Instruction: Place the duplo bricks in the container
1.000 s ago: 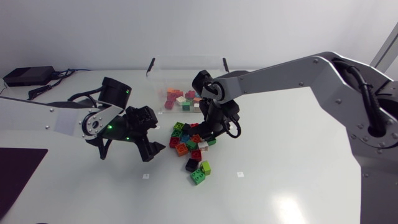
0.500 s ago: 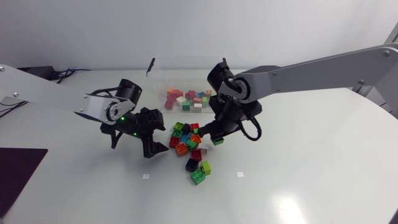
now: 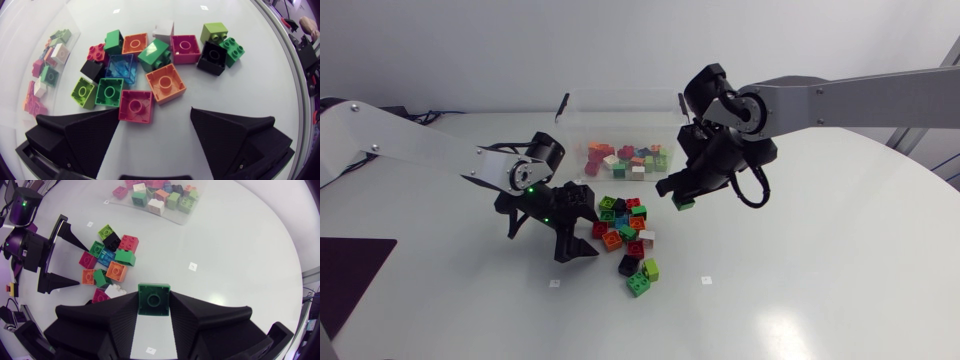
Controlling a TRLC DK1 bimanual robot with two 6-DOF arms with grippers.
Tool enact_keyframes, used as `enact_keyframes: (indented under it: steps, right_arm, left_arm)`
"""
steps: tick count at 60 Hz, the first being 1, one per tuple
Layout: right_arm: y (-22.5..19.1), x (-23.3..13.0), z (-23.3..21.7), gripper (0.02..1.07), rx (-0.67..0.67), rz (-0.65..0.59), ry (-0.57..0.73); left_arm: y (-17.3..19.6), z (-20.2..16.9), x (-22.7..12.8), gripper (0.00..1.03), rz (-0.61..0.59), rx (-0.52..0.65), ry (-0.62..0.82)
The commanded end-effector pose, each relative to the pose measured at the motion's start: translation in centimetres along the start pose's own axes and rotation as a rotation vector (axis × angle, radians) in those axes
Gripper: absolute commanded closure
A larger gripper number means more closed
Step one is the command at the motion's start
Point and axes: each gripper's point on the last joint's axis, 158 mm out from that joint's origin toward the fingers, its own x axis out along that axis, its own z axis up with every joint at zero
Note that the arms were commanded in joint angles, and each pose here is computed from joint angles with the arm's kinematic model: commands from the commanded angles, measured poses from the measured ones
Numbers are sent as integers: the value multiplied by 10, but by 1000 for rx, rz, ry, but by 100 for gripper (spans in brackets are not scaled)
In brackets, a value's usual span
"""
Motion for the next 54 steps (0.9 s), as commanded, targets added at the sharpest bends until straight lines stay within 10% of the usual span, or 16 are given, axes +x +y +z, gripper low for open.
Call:
enact_keyframes:
  steps: [1, 17, 35, 54]
  right_arm:
    - [-2, -10, 3, 76, -9, 4, -15]
    - [1, -32, 27, 76, -20, 19, -80]
    - [6, -52, 60, 76, -31, 24, -138]
    - [14, -68, 103, 76, -36, 44, -221]
  left_arm:
    - [-7, 2, 7, 7, -37, 41, -1]
    - [-9, 3, 4, 20, -50, 38, 1]
    - [-10, 3, 1, 70, -57, 24, -2]
    - [-17, -4, -26, 72, -66, -1, 13]
